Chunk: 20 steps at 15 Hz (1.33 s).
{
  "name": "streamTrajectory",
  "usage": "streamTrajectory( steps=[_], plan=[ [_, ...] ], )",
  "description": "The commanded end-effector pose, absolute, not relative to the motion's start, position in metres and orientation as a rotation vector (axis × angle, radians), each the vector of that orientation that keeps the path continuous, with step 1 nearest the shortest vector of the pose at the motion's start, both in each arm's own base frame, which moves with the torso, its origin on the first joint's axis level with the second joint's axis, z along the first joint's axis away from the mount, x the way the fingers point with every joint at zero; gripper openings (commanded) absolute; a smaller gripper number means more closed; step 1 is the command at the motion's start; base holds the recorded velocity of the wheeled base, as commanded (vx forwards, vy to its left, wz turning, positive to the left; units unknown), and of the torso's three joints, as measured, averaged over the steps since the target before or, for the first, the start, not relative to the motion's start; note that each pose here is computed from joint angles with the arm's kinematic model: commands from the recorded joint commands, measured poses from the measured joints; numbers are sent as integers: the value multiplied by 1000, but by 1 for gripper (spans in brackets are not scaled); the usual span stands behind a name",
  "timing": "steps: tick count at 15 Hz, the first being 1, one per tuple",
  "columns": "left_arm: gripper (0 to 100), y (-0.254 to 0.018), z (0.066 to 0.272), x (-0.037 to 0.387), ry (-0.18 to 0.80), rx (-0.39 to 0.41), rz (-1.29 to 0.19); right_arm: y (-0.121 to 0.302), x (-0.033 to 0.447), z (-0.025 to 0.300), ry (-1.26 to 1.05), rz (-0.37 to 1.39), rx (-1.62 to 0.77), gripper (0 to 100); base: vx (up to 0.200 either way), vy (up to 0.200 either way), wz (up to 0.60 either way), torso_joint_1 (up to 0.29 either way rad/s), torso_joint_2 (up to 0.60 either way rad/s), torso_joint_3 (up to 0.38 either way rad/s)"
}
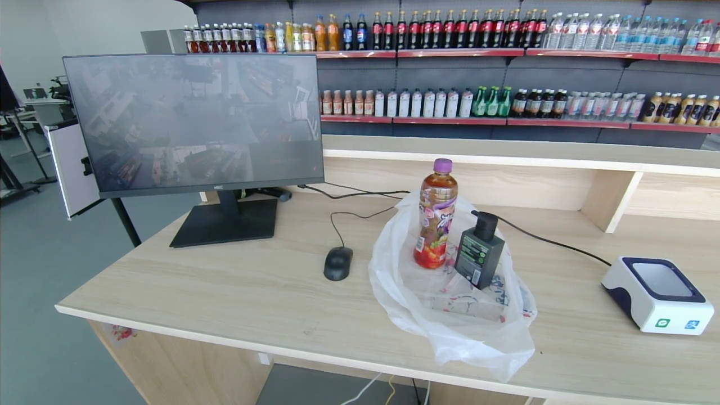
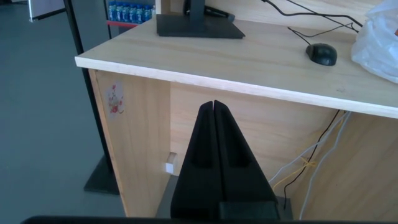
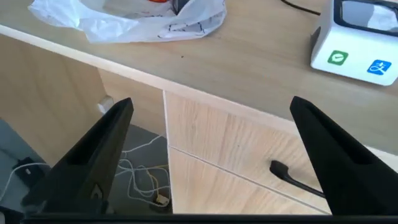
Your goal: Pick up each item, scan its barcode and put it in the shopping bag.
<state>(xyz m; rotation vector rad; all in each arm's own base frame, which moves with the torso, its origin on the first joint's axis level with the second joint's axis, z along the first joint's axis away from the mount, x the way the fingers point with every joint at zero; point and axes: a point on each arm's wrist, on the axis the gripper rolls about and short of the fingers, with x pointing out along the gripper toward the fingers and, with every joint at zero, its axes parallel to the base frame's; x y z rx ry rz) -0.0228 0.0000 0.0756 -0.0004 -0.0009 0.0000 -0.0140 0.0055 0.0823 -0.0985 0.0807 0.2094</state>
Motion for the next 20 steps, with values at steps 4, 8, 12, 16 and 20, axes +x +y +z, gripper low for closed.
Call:
streamTrajectory(
  steps=[4,8,12,16,20],
  plan=[
    [0,0,75,-23,0,0,0,0,-23,75,3,6,-86,100,0,0,0,0,0,0],
    [0,0,75,-23,0,-3,0,0,-23,75,3,8,-28,100,-50,0,0,1,1,1],
    [0,0,76,-23,-2,-5,0,0,-23,75,3,6,-21,100,-200,0,0,11,4,2],
    [0,0,75,-23,0,0,0,0,-23,75,4,8,-28,100,-150,0,-300,-1,1,4],
    [0,0,75,-23,1,38,-3,0,-23,75,3,8,-26,100,0,0,-600,-1,2,1]
  ],
)
